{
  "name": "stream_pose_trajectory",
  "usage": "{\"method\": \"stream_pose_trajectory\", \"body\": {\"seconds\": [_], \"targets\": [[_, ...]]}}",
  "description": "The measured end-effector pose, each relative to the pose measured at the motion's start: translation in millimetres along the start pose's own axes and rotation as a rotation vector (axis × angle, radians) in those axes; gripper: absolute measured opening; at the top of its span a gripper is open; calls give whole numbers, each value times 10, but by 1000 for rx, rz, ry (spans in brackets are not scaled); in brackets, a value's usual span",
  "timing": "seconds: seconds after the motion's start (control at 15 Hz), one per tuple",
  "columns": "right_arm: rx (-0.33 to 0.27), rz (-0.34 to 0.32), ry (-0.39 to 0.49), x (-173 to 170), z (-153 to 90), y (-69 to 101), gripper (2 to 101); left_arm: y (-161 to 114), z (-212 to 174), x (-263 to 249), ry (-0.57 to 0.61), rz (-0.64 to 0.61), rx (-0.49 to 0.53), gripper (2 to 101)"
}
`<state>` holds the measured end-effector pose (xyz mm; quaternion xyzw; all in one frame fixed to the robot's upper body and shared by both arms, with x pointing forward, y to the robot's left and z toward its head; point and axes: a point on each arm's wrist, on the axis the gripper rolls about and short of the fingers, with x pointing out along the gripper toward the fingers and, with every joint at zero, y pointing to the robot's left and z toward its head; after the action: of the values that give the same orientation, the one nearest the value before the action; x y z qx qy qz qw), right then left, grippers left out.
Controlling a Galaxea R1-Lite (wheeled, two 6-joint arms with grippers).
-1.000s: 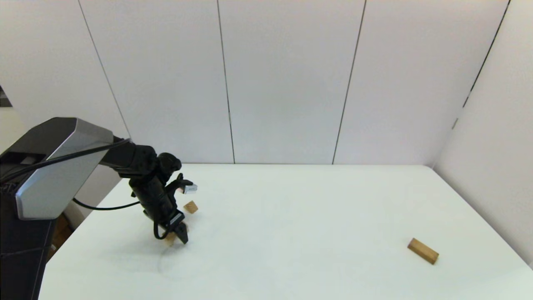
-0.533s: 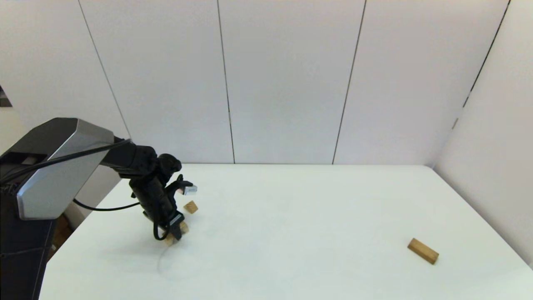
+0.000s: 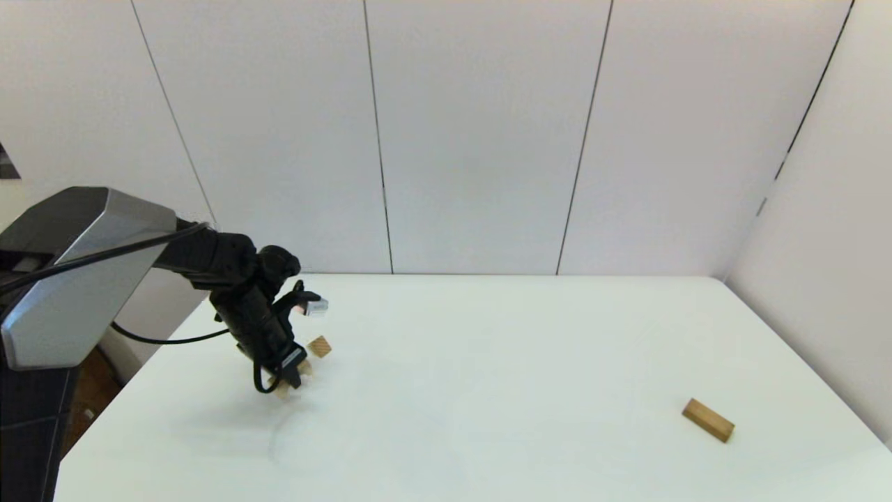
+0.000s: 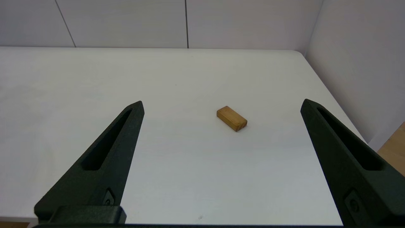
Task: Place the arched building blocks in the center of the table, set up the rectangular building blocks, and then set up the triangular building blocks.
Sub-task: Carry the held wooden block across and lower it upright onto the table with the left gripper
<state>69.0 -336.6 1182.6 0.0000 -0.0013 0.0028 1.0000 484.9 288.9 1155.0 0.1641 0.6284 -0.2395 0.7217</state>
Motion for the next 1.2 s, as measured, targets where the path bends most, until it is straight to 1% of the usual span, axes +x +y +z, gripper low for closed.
{"method": "stream_pose_trajectory", "body": {"seconds": [0.13,0.33,0.67,0.93,1.2], "targets": [[0,0,0,0,0,0,980,-147,89,-130,-39,12,45,283],[0,0,0,0,0,0,980,-495,275,-276,-91,19,145,283],[0,0,0,0,0,0,980,-1240,522,-357,-141,-3,340,283],[0,0,0,0,0,0,980,-1875,737,-388,-207,-24,500,283],[0,0,0,0,0,0,980,-2418,891,-314,-256,-43,657,283]]}}
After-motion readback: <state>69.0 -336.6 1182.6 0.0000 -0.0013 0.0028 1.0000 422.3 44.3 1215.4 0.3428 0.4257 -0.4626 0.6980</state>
